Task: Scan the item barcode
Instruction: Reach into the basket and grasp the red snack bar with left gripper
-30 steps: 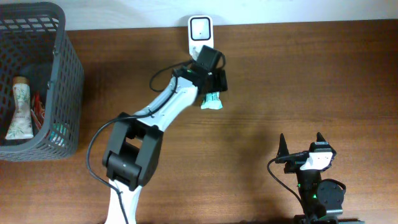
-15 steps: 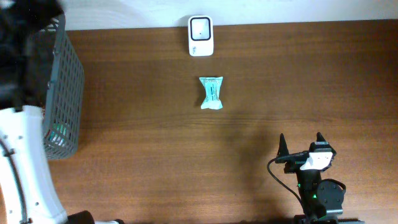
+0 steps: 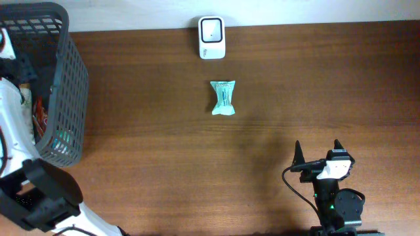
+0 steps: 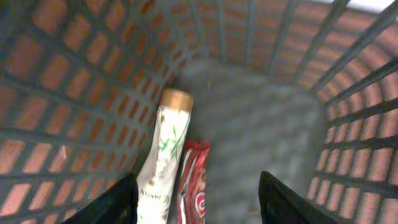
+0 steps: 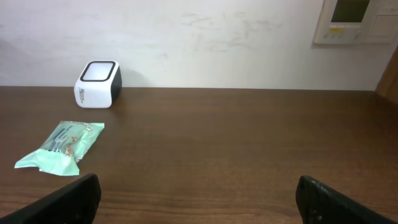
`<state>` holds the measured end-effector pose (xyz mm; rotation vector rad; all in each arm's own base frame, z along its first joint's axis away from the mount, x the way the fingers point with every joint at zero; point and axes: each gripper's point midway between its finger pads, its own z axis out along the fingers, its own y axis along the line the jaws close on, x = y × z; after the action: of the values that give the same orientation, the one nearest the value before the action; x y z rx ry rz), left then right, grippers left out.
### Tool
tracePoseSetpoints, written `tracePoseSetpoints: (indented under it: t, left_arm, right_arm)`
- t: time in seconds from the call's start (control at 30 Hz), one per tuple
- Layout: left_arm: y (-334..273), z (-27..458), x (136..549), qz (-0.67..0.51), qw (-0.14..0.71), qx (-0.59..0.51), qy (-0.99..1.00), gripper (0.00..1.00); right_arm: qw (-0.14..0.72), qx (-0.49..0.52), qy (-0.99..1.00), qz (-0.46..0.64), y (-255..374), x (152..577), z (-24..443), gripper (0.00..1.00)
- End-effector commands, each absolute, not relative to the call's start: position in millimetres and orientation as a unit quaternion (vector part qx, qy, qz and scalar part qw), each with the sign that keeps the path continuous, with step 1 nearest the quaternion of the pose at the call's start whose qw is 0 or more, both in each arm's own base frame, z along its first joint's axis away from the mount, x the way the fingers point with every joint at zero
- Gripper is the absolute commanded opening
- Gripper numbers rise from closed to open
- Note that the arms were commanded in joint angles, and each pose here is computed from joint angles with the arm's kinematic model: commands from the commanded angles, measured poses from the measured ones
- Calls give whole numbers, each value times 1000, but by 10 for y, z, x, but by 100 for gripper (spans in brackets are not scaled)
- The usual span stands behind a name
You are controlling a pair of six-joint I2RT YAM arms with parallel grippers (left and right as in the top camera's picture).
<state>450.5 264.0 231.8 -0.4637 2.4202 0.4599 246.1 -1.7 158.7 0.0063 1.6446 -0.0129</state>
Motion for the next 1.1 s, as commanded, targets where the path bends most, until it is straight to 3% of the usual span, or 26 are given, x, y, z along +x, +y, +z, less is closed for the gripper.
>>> tracePoseSetpoints:
  t: [0.0,0.13,0.33,0.53,0.67,0.7,0.73,0.77,0.93,1.07]
  left_arm:
    - [2752,1939,4400,189,249,-177,933,56]
    - [2731,1503,4341,173,191,-174,950,45]
    - [2903,792,3997,174,73,-195,963,55]
    - [2850,450,3965,106,61,-213,969,55]
    - [2739,350,4037,71,67,-209,973,38]
    - [2739,350,4037,71,67,-209,973,18]
    - [2739,350,4037,71,67,-209,973,5]
    - [2749,353,4039,72,69,-210,973,0]
    - [2832,631,4182,72,107,-289,949,0]
    - [2636,1551,4557,-15,216,-306,927,0]
  right_arm:
    - [679,11,734,-11,-52,2459,1558,99]
    - [679,11,734,-11,-52,2459,1558,99]
    - [679,11,734,-11,-52,2459,1558,98]
    - [679,11,734,-11,-52,2459,1558,98]
    - [679,11,734,-11,-52,2459,1558,99]
    - [679,11,734,-11,-52,2459,1558,98]
    - [679,11,734,-11,-52,2459,1558,98]
    - [679,11,734,-11,-51,2459,1558,98]
    - [679,11,734,-11,-52,2459,1558,99]
    - [679,11,734,-11,-52,2459,1558,99]
